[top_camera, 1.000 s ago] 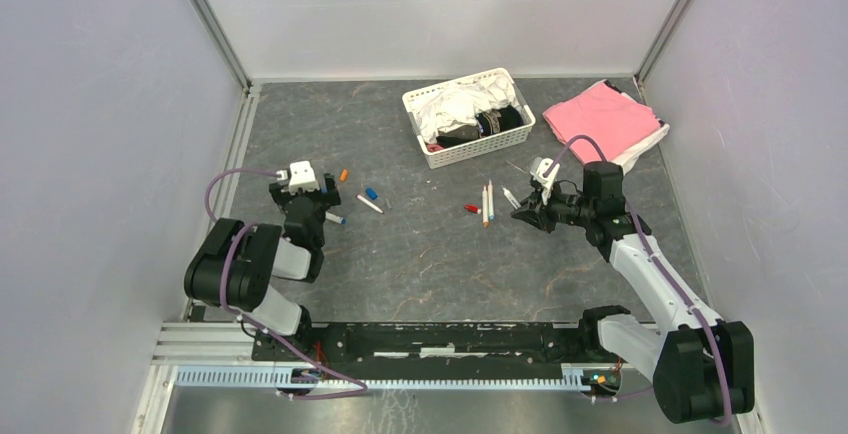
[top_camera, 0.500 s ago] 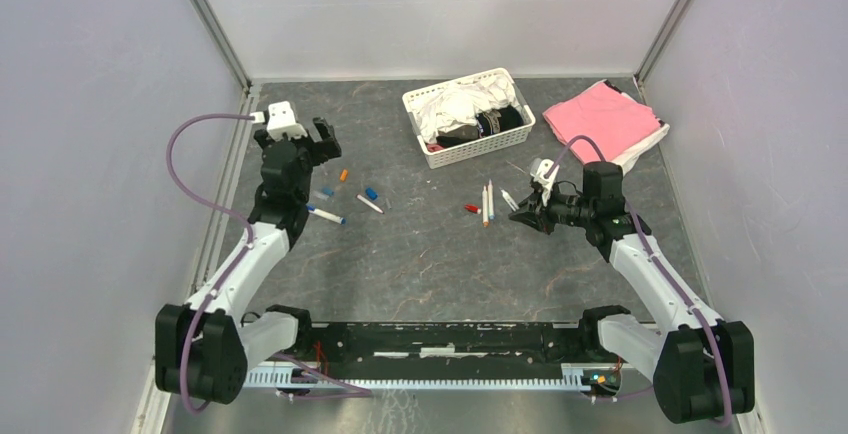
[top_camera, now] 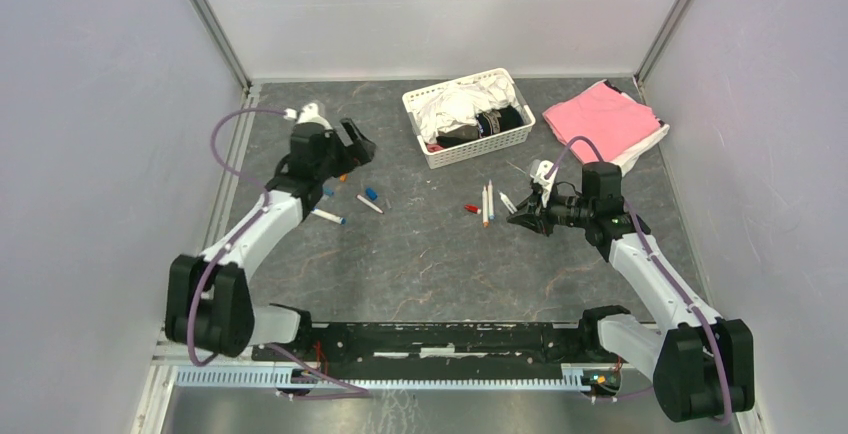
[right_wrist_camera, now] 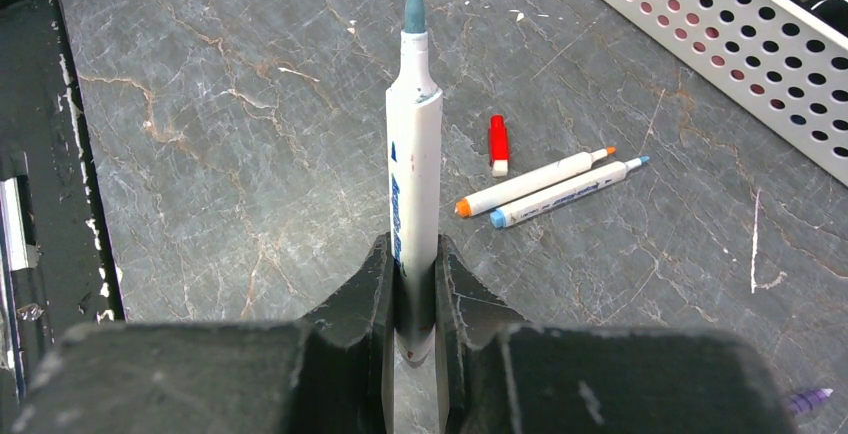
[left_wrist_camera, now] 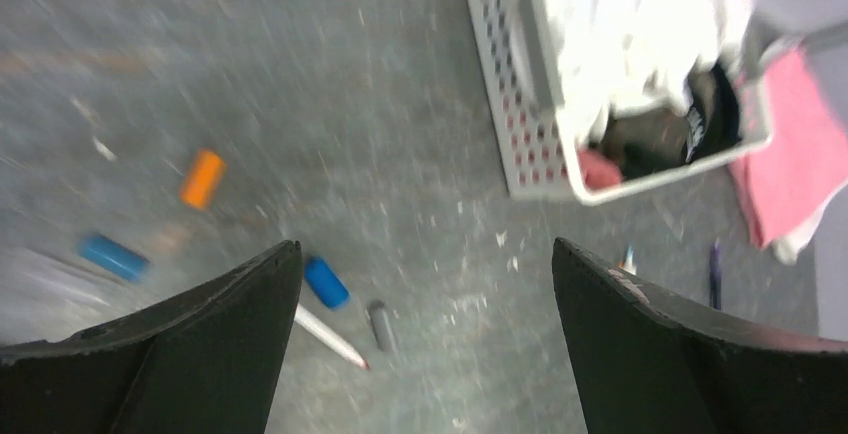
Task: Insert the pens into the pen caps
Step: Insert the pen cap onto the pen.
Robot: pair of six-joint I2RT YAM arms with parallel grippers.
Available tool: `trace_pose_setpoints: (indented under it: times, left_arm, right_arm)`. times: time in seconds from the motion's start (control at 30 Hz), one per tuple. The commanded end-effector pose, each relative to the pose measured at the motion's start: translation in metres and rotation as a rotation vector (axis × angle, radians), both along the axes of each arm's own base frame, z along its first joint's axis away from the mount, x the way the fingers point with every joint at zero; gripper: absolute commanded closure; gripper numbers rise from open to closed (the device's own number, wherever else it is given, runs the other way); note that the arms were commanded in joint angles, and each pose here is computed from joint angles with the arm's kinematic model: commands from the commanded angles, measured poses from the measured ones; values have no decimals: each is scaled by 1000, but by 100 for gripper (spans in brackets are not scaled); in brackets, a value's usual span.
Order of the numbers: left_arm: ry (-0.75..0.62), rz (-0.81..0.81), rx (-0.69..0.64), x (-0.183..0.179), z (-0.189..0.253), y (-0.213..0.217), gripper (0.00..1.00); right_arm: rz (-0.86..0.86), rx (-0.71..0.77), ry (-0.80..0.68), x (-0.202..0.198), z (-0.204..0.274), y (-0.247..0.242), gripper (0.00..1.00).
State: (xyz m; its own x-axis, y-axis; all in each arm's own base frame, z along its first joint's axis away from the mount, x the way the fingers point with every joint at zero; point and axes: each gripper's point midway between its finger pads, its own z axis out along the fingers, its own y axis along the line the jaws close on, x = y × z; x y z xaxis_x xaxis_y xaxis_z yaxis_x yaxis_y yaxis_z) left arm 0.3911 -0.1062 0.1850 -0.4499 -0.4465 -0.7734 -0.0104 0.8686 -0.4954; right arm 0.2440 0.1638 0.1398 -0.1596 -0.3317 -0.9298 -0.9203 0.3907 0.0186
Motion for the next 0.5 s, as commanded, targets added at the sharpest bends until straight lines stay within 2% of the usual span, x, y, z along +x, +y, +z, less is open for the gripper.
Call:
trace_pose_setpoints:
  times: [0.0,0.03,0.13,0.17,0.2,0.27,0.47]
  left_arm:
    - [202,-1,23,-15,-30,-57,0]
    - [243,29,81,-17,-40,-63,1]
    - [357,151,247,-17,-68,-62,23]
    - [377,200,302,-16,-72,-56,35]
    - [391,230,340,-17,-78,-55,40]
    - [398,252,393,-17,-87,-58,41]
    - [438,257,416,-15,-108,-62,44]
  right_arm:
    - [21,13,-41,5,14,4,100]
    - [20,12,-38,5,13,3,100]
    - [21,11,-36,5,14,3,100]
    - [21,11,-36,5,13,3,100]
    - [20,11,-38,5,14,3,100]
    - [21,10,-41,5,14,3,100]
    - [23,12,-38,5,14,3,99]
